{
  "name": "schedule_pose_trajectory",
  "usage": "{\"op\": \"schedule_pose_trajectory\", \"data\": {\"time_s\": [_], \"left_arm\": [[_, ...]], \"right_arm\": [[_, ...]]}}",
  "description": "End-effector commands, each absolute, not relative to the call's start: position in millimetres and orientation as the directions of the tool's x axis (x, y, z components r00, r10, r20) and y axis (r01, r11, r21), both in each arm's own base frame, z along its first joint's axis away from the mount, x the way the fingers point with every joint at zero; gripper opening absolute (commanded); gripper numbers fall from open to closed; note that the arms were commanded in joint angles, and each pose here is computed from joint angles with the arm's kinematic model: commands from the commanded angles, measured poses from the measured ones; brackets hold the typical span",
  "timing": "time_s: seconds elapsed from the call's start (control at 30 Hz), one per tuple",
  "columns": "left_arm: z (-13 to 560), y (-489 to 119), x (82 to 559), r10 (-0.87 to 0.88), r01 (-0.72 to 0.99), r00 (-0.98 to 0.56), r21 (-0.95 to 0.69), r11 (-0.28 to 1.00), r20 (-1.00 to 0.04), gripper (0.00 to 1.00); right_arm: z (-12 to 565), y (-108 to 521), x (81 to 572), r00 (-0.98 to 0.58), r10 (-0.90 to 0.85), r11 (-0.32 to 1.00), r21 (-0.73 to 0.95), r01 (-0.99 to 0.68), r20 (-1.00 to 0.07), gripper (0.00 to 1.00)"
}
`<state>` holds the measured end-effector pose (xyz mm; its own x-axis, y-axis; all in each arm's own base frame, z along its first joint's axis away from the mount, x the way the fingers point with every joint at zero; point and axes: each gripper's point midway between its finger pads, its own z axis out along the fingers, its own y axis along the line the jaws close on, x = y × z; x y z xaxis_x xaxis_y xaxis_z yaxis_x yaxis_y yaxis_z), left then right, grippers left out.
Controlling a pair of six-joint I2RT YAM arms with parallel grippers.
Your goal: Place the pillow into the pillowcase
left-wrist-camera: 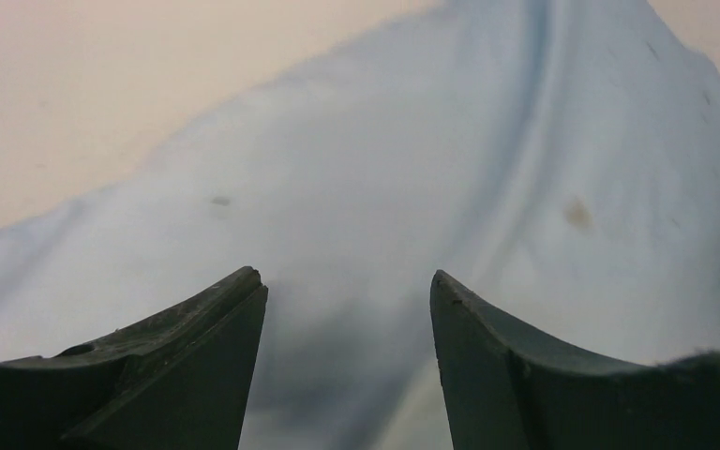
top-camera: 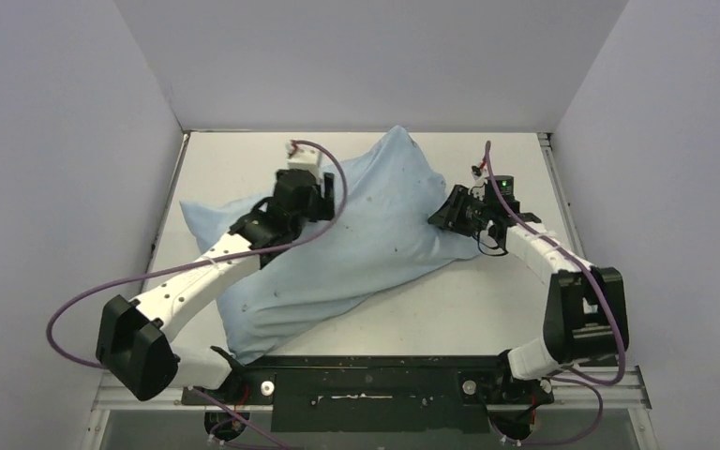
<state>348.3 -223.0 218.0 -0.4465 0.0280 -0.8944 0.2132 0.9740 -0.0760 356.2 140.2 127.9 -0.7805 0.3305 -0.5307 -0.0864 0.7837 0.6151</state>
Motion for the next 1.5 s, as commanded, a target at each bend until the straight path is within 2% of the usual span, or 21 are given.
{"op": "schedule_pose_trajectory", "data": {"time_s": [0.0,0.13,0.27,0.43,0.67,0.83,1.07,1.17,1.27,1.37,1.47], "left_arm": [[275.4,-136.6,371.8,-0.244,-0.082,-0.337,-0.230,0.970,-0.909,0.62],[226.1,-77.3,336.3,-0.402,-0.433,-0.323,-0.244,0.868,-0.857,0.62],[166.6,-47.5,318.7,-0.484,-0.560,-0.279,-0.268,0.783,-0.830,0.63],[144.4,-10.0,360.3,-0.470,-0.658,-0.181,-0.249,0.711,-0.864,0.64],[147.1,13.8,421.8,-0.432,-0.742,-0.190,-0.159,0.651,-0.882,0.66],[180.1,11.1,447.2,-0.404,-0.710,-0.191,-0.158,0.686,-0.895,0.66],[257.6,-1.9,424.1,-0.443,-0.620,-0.160,-0.259,0.740,-0.882,0.67],[275.8,-37.4,411.0,-0.412,-0.407,-0.246,-0.292,0.865,-0.877,0.66],[285.0,-82.2,380.4,-0.346,-0.187,-0.328,-0.298,0.936,-0.879,0.64],[286.1,-118.4,339.0,-0.305,-0.046,-0.353,-0.309,0.950,-0.885,0.62],[263.7,-135.8,311.8,-0.338,0.016,-0.437,-0.383,0.924,-0.834,0.59]], "right_arm": [[92.8,109.5,400.9,-0.729,0.337,0.861,0.509,-0.018,-0.596,0.37],[80.4,96.5,430.1,-0.709,0.369,0.873,0.485,0.043,-0.601,0.33],[92.5,94.2,456.6,-0.672,0.377,0.878,0.476,0.041,-0.638,0.32],[100.4,116.5,466.9,-0.674,0.370,0.864,0.503,-0.003,-0.639,0.31],[107.2,125.4,495.8,-0.644,0.385,0.857,0.515,-0.017,-0.662,0.30],[113.5,124.4,505.5,-0.659,0.358,0.873,0.487,-0.014,-0.661,0.31],[174.9,115.1,486.9,-0.633,0.323,0.896,0.442,-0.034,-0.703,0.55],[192.7,119.6,469.3,-0.638,0.312,0.888,0.454,-0.067,-0.704,0.62],[200.0,132.6,442.9,-0.647,0.296,0.871,0.477,-0.119,-0.703,0.66],[211.0,164.0,408.7,-0.655,0.257,0.822,0.517,-0.238,-0.711,0.66],[221.8,209.6,366.0,-0.666,0.221,0.719,0.581,-0.382,-0.712,0.62]]}}
